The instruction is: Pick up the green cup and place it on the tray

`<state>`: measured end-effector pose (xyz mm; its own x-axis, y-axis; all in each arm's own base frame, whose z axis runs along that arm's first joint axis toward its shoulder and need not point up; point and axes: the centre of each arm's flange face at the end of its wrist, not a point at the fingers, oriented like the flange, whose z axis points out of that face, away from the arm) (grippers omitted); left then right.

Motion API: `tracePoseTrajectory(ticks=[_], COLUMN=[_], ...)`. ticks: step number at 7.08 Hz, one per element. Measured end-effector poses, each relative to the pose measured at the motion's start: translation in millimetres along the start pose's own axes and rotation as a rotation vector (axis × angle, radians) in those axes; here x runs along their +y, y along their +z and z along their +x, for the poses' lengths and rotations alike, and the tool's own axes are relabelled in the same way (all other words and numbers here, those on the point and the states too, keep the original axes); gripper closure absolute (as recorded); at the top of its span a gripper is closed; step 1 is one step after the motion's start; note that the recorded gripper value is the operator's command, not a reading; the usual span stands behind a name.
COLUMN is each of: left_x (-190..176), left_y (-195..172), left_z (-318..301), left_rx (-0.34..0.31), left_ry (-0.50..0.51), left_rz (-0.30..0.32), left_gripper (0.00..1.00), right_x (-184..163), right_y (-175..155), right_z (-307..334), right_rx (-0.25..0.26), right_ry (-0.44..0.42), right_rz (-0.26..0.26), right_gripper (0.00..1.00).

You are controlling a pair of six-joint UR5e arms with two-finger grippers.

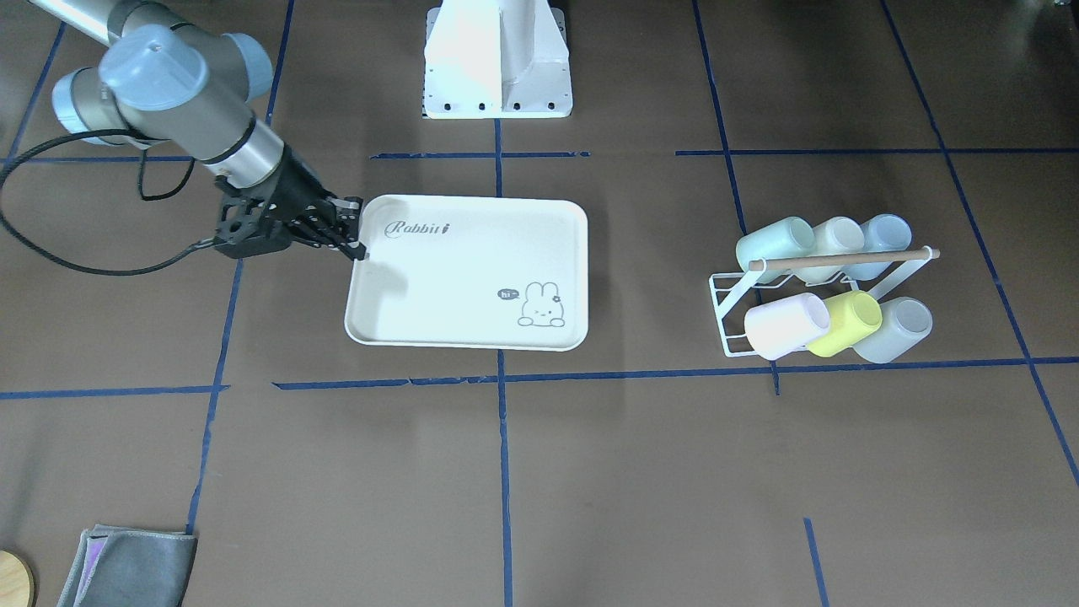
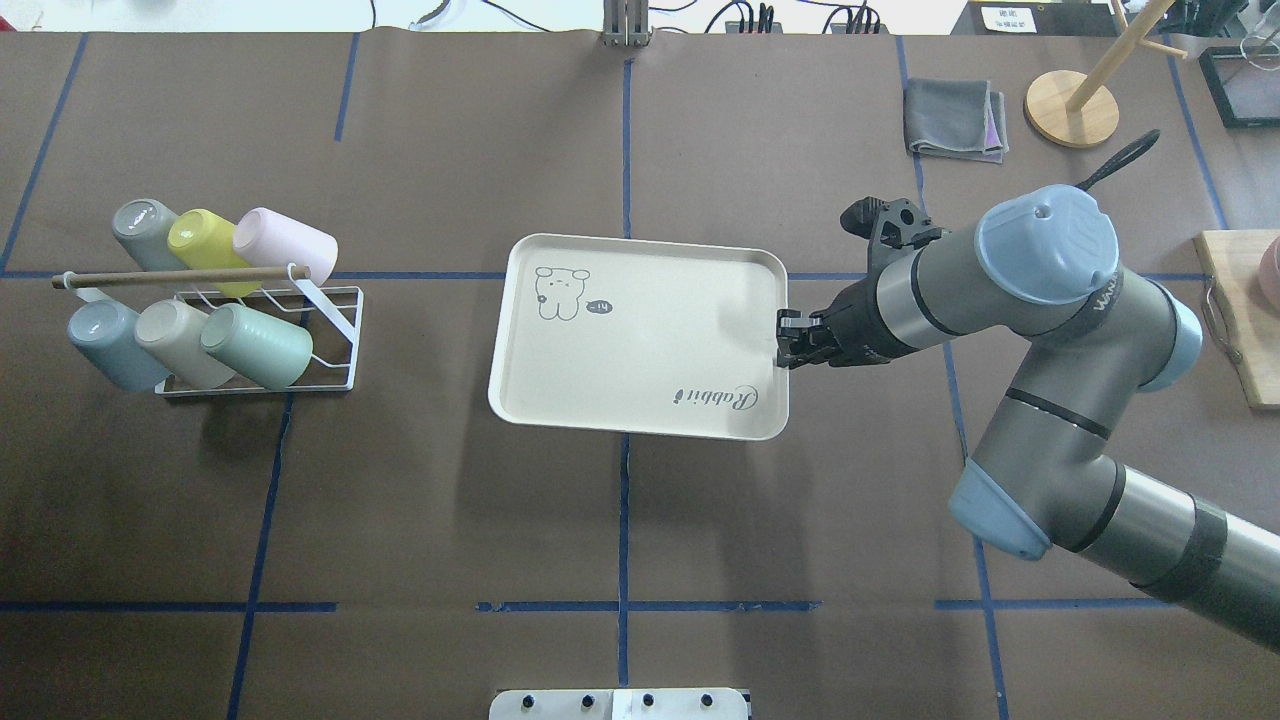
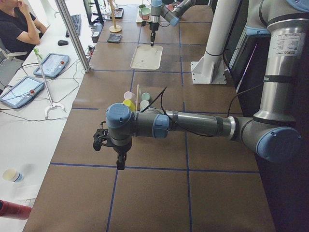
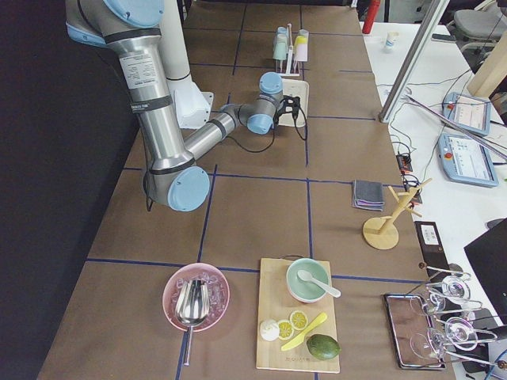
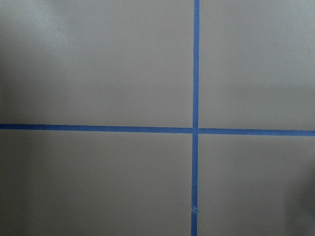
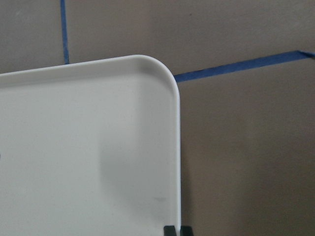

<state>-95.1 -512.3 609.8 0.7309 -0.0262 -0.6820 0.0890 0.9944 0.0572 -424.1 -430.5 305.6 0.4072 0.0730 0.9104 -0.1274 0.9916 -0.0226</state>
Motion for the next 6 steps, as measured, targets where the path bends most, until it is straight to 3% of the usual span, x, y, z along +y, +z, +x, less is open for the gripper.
tracePoseTrajectory(ticks=[4, 5, 6], left_x=[0, 0, 0], left_y=[3, 3, 3], left_z=[-2, -2, -2], left_rx=[0.0, 0.0, 0.0], left_ry=[-0.003, -0.002, -0.001], left_rz=[-0.004, -0.004, -0.004], left_gripper=[0.0, 0.0, 0.0], right_x=[40, 43, 43], right_y=[39, 45, 47], right_z=[-11, -11, -13], right_rx=[0.036, 0.043, 0.043], right_ry=[-0.041, -0.043, -0.046], right_rz=[-0.031, -0.031, -0.029], right_gripper=[1.0, 0.92, 0.4])
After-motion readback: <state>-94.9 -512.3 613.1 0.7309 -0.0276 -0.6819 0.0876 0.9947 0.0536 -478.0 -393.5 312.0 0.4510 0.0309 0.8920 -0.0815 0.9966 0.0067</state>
